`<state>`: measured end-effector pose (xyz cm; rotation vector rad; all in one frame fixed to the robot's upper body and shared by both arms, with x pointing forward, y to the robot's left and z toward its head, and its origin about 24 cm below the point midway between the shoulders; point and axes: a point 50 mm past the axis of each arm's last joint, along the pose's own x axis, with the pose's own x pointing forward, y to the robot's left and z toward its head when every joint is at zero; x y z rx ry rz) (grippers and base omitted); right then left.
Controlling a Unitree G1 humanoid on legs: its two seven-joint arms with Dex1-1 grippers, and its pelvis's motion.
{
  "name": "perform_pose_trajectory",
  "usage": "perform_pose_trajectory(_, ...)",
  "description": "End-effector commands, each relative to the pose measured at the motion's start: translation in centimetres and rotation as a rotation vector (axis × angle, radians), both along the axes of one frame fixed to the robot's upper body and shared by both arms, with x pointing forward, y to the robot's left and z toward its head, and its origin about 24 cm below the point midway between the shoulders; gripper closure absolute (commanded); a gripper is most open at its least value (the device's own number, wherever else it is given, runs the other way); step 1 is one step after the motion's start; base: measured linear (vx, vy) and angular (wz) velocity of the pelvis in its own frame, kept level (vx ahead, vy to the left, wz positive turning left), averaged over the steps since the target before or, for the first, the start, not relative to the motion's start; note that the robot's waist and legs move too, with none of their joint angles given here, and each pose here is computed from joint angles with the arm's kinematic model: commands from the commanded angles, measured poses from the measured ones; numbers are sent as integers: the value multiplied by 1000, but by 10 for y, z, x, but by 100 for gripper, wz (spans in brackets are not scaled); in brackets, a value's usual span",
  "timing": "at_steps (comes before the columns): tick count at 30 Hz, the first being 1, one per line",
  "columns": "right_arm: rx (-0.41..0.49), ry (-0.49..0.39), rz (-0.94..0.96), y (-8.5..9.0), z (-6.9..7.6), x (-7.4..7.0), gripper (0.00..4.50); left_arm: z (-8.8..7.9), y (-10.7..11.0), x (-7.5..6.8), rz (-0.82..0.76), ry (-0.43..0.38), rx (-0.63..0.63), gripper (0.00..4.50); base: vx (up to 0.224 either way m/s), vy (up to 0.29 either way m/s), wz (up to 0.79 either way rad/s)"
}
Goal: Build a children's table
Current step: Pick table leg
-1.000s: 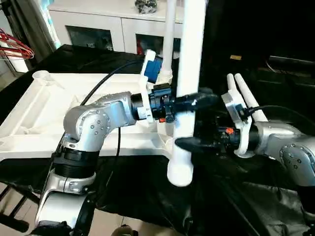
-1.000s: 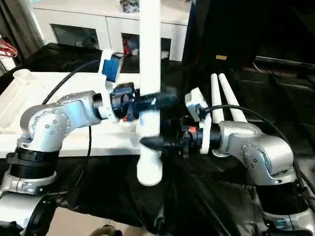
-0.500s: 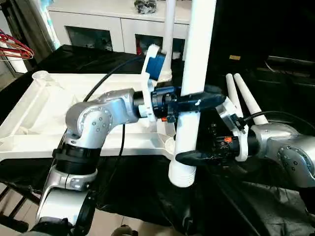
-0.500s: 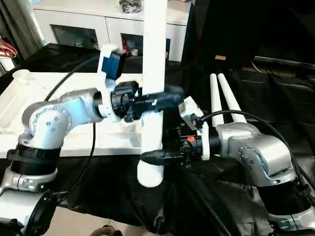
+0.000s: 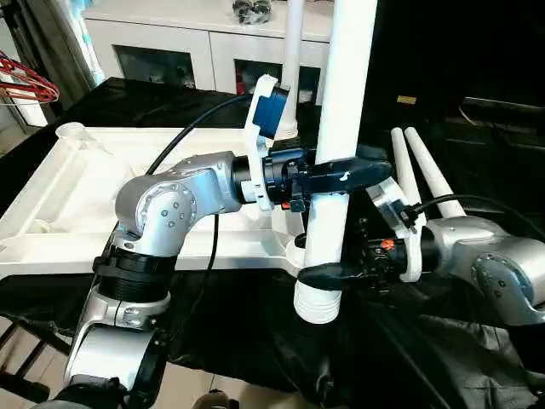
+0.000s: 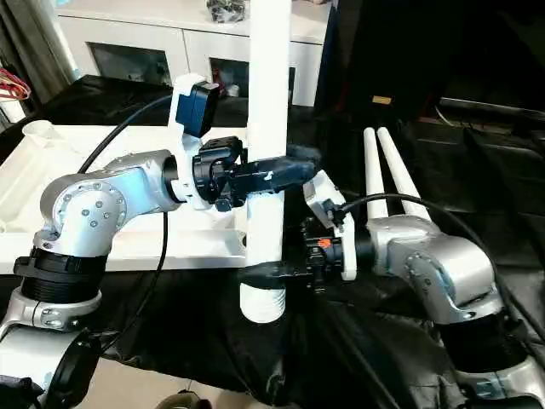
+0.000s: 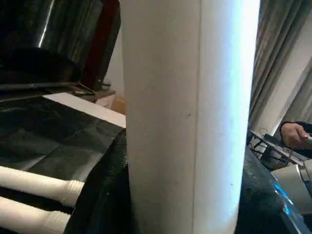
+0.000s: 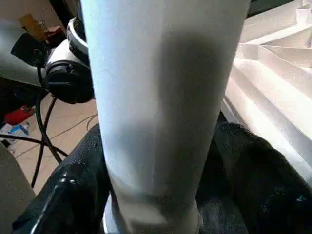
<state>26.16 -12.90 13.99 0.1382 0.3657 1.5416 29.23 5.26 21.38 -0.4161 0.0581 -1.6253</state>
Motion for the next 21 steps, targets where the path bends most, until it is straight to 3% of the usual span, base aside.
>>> perform_pose_trajectory(1, 6, -2, 2, 0, 0, -1, 144, 4, -2, -1, -16, -20, -3, 268, 0, 0, 0)
perform_pose_trajectory(11, 14, 5, 6, 1, -1, -1, 218, 2, -3, -1, -17, -24, 1, 268, 0, 0, 0)
perform_pose_trajectory(16, 16, 6, 4, 2, -2, -1, 257, 0, -6, 4, 56, -61, 30, 268, 0, 0, 0)
perform_pose_trajectory(17, 16, 5, 3, 2, -2, -1, 258, -1, -7, 7, 77, -46, 33, 212, 0, 0, 0)
perform_pose_trajectory(19, 19, 3, -2, 2, -2, 0, 261, -1, -7, 10, 91, -12, 26, 198, 0, 0, 0)
perform_pose_trajectory(21, 26, -2, -14, 2, -3, 0, 262, 5, -7, 10, 96, -36, -21, 177, 0, 0, 0)
